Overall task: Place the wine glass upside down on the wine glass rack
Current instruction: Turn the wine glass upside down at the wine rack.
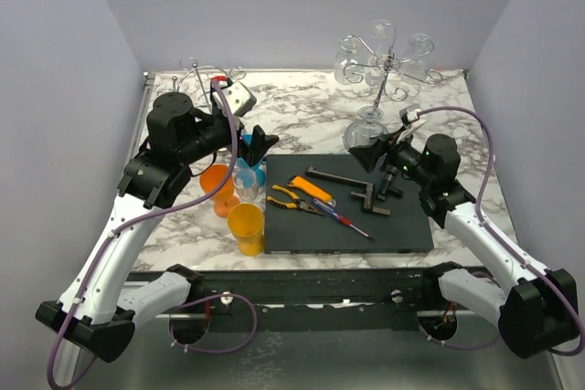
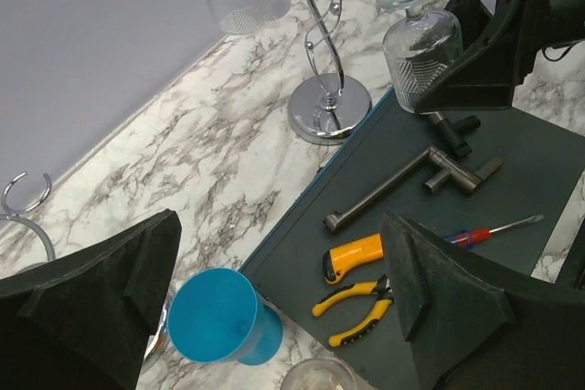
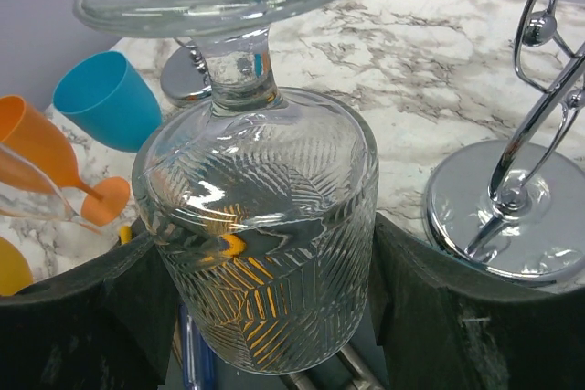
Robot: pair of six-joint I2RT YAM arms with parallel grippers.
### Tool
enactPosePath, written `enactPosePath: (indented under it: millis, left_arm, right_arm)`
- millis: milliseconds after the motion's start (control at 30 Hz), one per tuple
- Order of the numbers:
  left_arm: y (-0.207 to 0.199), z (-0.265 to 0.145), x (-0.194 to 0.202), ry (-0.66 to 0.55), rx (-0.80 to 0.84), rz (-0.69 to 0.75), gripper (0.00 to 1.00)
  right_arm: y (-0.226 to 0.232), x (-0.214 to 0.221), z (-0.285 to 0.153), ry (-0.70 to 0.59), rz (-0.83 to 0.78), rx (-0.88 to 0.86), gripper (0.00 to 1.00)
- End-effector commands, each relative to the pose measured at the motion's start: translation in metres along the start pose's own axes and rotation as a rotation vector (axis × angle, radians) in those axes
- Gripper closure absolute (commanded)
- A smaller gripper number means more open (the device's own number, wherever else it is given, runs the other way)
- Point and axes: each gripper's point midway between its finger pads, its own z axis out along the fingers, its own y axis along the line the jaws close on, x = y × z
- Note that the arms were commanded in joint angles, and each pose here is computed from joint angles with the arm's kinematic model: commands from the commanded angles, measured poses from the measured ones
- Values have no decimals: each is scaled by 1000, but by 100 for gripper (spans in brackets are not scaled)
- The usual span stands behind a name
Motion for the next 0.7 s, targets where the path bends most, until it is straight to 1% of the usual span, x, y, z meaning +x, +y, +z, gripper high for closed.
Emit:
enactPosePath:
  millis: [0,167,233,400,667]
  left_arm:
    - [3,1,-3,-5,-18,-15,1]
    - [4,3,-3,-3,-22,-15,1]
    - [5,3,-3,-2,-25,-12,1]
    - [6,4,-2,1,-24,-9,1]
    - [5,4,2,7,-17,10,1]
  right_arm:
    - [1,-40,15,-105,-62,12,99]
    - [-8,-65,32,-191,-67,82,99]
    - [-5,-69,40,-215,-78,90,100]
    - [-5,-83,58,-288,-100,174,99]
    - [-12,-92,64,-370,-94,293,99]
